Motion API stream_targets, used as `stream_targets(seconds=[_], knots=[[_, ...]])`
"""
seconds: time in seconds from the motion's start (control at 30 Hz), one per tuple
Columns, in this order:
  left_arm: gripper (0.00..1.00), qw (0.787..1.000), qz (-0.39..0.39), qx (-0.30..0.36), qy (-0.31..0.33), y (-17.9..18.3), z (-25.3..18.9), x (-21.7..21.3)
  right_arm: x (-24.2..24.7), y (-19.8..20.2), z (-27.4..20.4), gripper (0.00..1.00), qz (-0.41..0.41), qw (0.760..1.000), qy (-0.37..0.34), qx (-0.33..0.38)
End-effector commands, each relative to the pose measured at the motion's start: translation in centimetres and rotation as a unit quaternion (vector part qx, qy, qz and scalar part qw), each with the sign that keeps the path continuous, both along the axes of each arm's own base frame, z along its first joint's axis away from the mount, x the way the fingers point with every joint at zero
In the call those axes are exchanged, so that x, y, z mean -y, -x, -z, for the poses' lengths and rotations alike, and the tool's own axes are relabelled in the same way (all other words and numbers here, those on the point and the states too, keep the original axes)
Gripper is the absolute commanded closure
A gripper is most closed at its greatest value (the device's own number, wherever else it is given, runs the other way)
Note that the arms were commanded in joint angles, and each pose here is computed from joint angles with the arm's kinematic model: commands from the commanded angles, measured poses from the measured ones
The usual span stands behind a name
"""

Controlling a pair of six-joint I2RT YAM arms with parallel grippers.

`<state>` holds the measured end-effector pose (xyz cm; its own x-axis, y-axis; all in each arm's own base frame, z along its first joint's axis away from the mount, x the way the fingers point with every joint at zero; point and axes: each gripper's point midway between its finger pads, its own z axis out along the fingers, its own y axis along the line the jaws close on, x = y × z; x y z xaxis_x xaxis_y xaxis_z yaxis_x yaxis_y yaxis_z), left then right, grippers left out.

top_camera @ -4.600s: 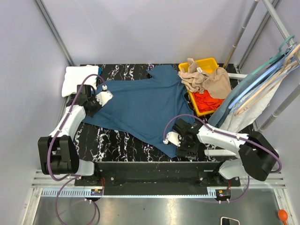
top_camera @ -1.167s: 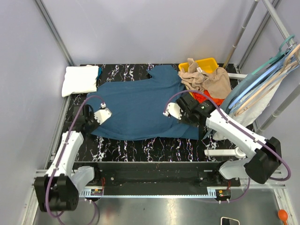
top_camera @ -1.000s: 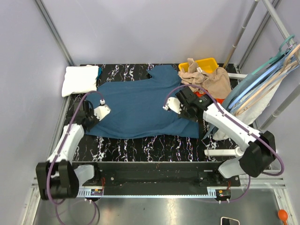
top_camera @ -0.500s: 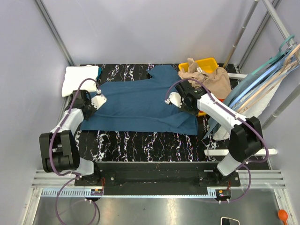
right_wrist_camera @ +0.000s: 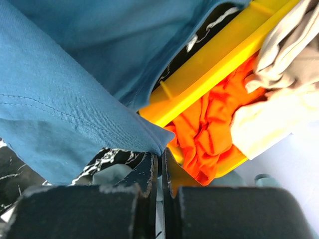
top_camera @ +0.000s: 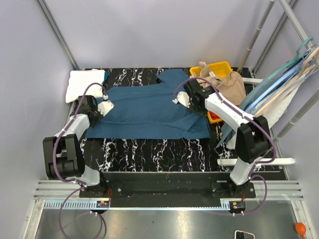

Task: Fold and stack the t-shirts
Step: Fold the tshirt

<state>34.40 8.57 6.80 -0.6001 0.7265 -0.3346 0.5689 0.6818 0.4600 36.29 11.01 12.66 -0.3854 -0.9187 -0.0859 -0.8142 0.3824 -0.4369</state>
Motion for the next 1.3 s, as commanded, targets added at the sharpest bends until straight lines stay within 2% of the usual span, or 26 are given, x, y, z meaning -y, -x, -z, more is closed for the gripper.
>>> stream_targets(seconds=[0.0, 0.53, 1.03, 1.17, 1.27], knots=[[1.00, 0.999, -0.003, 0.041, -0.010, -2.2, -2.0, -0.7, -0.3, -2.6, -1.4, 1.00, -0.006, 0.999, 0.010, 0.030], [1.00, 0.999, -0.008, 0.032, -0.005, -2.7, -1.3, -0.8, -1.0, -6.5, -0.9, 1.00, -0.007, 0.998, 0.027, 0.049], [1.00, 1.000, -0.006, 0.022, -0.004, -2.7, -0.5, -0.7, -1.1, -8.3, 1.0, 1.00, 0.003, 0.998, 0.052, 0.047], [1.00, 1.000, -0.008, 0.020, -0.002, -2.8, -0.3, -0.6, -1.0, -9.1, 1.3, 0.91, 0.013, 0.996, 0.056, 0.061], [1.00, 1.000, -0.009, 0.018, -0.001, -2.8, 0.0, -0.5, -1.1, -9.6, 1.7, 0.79, 0.017, 0.996, 0.059, 0.064]])
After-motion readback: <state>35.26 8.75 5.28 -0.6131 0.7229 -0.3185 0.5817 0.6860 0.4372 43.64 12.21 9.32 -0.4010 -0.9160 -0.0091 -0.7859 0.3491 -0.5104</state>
